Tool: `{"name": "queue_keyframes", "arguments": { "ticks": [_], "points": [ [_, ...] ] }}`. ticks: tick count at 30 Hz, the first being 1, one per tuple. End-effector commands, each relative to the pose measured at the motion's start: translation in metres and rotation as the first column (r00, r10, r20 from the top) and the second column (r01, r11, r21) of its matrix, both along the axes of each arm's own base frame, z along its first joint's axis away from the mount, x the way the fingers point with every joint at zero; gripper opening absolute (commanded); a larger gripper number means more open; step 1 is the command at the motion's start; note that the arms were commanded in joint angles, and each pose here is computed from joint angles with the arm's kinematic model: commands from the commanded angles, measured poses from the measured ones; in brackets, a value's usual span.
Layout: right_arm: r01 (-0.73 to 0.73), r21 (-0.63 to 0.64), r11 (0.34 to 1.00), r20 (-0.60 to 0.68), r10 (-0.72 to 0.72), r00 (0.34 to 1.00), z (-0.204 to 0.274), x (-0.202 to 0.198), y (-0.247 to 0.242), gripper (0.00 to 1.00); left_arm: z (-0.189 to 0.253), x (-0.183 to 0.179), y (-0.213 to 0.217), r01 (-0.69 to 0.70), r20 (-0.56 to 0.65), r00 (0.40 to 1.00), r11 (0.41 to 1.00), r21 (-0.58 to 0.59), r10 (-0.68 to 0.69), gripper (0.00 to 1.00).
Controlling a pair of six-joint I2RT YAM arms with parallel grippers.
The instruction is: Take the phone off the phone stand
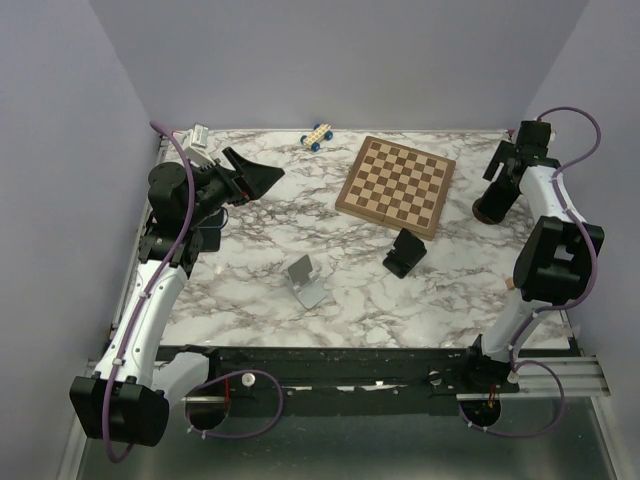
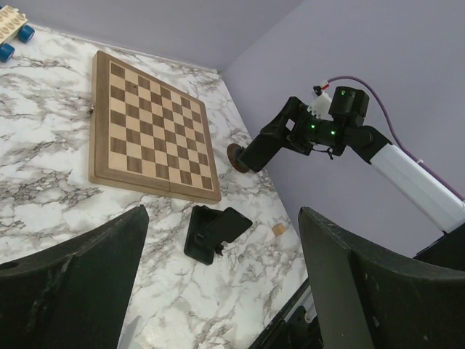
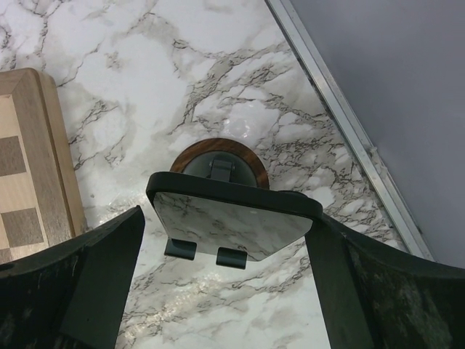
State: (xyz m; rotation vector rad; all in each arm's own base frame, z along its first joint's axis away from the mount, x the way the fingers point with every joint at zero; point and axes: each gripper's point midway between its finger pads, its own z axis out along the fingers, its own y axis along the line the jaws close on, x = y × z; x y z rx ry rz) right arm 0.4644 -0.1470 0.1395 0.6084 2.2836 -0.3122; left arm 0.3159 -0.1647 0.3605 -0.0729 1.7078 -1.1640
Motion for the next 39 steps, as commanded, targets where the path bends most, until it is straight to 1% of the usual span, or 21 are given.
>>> {"name": "queue_keyframes", "arguments": {
  "ticks": [1,4,7,10,19,22,28,32,39],
  "points": [
    [0.035,-0.017,0.999,0.027,-0.035,0.999,0.006,0.003,-0.004,0.95,0.0,-0.004,-0.005,0.034,0.017,0.999,0.999,0.0,-0.034,0.92],
    [0.036,-0.023,0.999,0.048,-0.034,0.998,0.01,0.007,-0.005,0.92,0.0,-0.003,-0.005,0.034,0.018,0.999,0.999,0.001,-0.034,0.92],
    [0.037,-0.031,0.999,0.038,-0.036,0.999,0.008,0.008,-0.007,0.89,0.001,-0.004,-0.006,0.036,0.02,0.999,0.999,0.002,-0.036,0.92],
    [0.019,-0.026,0.999,0.04,-0.018,0.999,0.007,0.01,-0.005,0.88,0.001,-0.004,-0.005,0.036,0.02,0.999,0.999,0.001,-0.036,0.92],
    [0.037,-0.042,0.998,0.021,-0.036,0.999,0.001,0.01,-0.008,0.83,0.001,-0.005,-0.006,0.04,0.02,0.999,0.999,0.0,-0.04,0.92],
    [0.042,-0.049,0.998,0.027,-0.04,0.999,0.003,0.01,-0.008,0.78,0.001,-0.005,-0.006,0.04,0.019,0.999,0.999,0.0,-0.04,0.92],
    [0.032,-0.08,0.996,0.049,-0.029,0.998,0.018,0.012,-0.004,0.55,0.002,-0.005,-0.006,0.04,0.026,0.999,0.999,0.002,-0.04,0.92],
    [0.029,-0.095,0.995,0.085,-0.021,0.996,0.035,0.011,-0.002,0.36,0.002,-0.005,-0.006,0.041,0.024,0.999,0.999,0.002,-0.041,0.92],
    [0.041,-0.12,0.992,0.15,-0.022,0.988,0.068,-0.001,0.002,0.12,0.003,-0.005,-0.006,0.039,0.029,0.999,0.999,0.004,-0.039,0.92]
  ]
}}
